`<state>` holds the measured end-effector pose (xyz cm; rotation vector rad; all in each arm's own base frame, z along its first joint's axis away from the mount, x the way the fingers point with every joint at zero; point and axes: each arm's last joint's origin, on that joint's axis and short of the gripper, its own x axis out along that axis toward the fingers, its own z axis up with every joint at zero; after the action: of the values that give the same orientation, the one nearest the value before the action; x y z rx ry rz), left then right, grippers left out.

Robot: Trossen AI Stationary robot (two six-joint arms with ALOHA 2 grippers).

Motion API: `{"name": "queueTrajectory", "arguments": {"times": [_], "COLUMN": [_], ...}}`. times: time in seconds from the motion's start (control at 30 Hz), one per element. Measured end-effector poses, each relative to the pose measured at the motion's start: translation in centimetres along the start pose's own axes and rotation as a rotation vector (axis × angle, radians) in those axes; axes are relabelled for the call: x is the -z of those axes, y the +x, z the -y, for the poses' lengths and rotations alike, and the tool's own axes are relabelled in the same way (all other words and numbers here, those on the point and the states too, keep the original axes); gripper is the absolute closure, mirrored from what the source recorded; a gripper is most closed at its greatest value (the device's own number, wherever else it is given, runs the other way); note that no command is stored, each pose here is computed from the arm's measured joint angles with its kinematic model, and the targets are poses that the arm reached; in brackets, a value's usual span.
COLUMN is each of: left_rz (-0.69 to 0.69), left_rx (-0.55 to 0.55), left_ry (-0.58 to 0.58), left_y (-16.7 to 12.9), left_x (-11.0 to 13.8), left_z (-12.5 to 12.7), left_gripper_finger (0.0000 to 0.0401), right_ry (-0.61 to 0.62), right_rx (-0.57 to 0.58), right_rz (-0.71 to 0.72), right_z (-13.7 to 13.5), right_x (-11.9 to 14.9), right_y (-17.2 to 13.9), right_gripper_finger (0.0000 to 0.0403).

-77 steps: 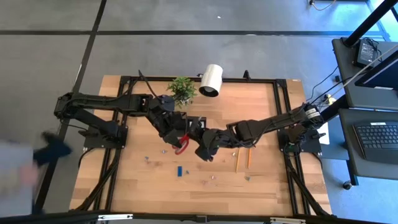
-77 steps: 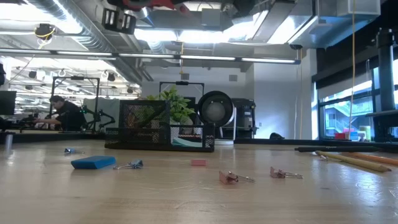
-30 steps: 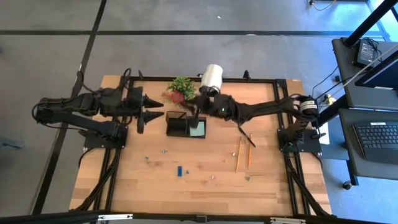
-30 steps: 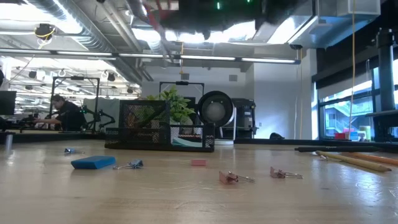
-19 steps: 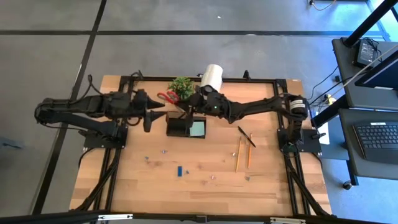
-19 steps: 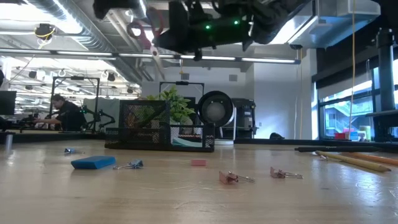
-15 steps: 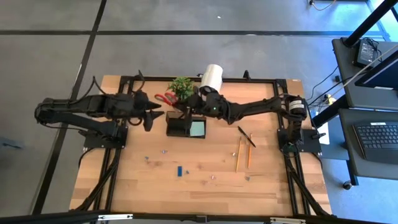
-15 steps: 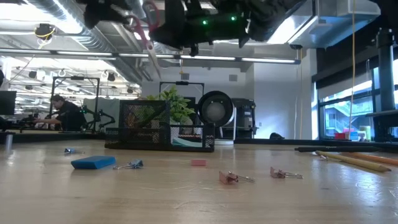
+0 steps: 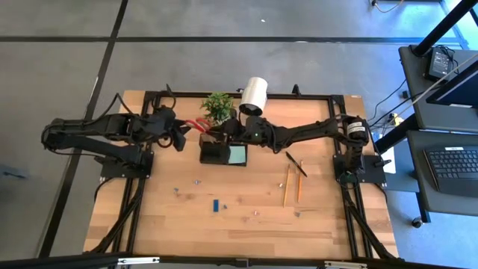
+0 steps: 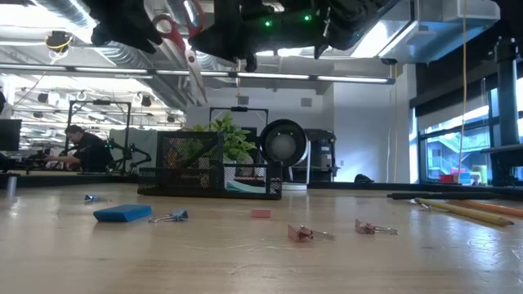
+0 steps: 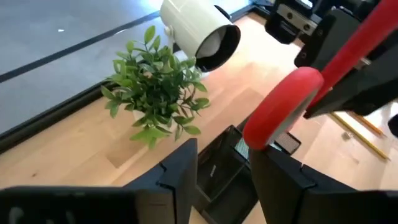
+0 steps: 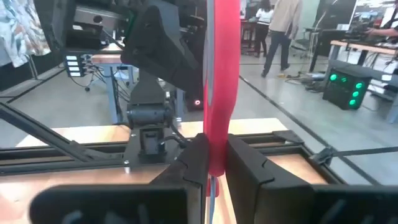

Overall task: Pick and place office supplies into organizer
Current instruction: Put the red scissors into the black desk organizer

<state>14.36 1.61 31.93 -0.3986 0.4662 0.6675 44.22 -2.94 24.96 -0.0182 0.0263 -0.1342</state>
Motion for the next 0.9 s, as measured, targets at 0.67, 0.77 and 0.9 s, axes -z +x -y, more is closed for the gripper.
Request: {"name": "queueTrajectory", "arguments": {"times": [0.67, 0.77, 0.9], "left_rz": [0.134, 0.110, 0.097], "left_rx": [0.145, 0.129, 0.129], "left_ry": [0.035, 0.041, 0.037], "left_y": [0.0, -0.4, -1.2], "left_x": [-1.6, -1.3, -1.0], "left_z": [1.3, 0.8, 0.1], "left_gripper_finger": [0.0283, 0.0281, 0.0281], "right_ry": [-0.021, -0.044, -0.050], "right_rx": [-0.032, -0.009, 0.014], "right_rz": [-0.031, -0.083, -0.147], "right_z": [-0.9, -0.5, 0.3], "right_x": [0.3, 0.8, 1.4], "right_y": [-0.1, -0.1, -0.1], "right_gripper_finger": [0.0359, 0.0359, 0.0359]}}
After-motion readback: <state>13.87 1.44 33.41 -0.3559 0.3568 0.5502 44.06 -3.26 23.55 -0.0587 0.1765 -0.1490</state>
